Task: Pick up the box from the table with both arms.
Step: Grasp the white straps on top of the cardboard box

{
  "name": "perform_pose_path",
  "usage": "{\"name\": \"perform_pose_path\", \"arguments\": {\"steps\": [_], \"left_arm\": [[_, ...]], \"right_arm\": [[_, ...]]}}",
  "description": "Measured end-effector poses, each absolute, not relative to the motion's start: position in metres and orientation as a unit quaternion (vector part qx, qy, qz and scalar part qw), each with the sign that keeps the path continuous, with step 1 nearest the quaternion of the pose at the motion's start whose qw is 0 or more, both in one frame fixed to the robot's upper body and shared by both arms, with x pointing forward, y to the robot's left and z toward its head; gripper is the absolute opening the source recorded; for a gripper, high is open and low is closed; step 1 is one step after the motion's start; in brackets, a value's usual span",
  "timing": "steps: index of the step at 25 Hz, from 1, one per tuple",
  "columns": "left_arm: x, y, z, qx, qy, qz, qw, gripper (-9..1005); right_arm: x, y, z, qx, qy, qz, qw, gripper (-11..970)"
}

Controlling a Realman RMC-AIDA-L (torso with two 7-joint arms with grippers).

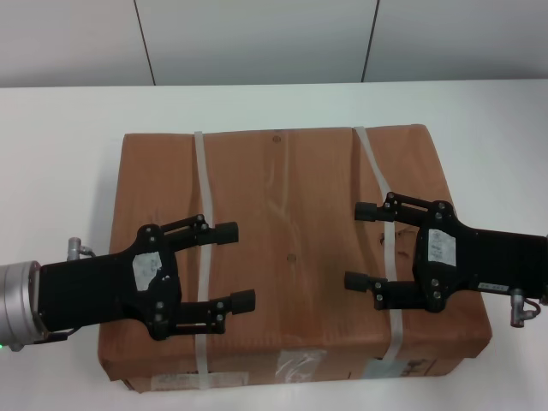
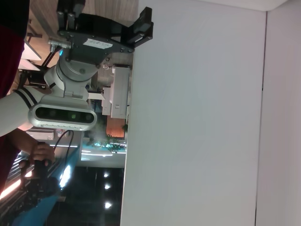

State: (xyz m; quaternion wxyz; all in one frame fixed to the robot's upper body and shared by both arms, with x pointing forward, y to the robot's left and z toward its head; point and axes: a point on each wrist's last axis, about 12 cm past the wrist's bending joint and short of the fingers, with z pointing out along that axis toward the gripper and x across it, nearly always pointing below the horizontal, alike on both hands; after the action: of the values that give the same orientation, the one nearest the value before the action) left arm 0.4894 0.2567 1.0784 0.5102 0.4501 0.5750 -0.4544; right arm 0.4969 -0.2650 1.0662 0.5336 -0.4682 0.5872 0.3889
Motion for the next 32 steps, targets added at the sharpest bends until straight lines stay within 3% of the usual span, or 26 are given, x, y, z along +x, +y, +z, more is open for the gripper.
{"name": "perform_pose_path", "arguments": {"steps": [16, 25, 32], "left_arm": [[0.49, 0.256, 1.079, 0.44, 0.575, -0.452, 0.521, 832], [0.502, 0.262, 1.075, 0.38, 0.616, -0.429, 0.541, 833], [0.511, 0.272, 1.065, 0.294, 0.681, -0.417, 0.525, 833]], "right_arm": [[0.496, -0.269, 1.066, -0.459, 0.591, 0.385, 0.541, 860], [0.505, -0.298, 1.053, -0.291, 0.661, 0.312, 0.617, 860], [0.509, -0.302, 1.031, -0.187, 0.728, 0.307, 0.583, 859]]}}
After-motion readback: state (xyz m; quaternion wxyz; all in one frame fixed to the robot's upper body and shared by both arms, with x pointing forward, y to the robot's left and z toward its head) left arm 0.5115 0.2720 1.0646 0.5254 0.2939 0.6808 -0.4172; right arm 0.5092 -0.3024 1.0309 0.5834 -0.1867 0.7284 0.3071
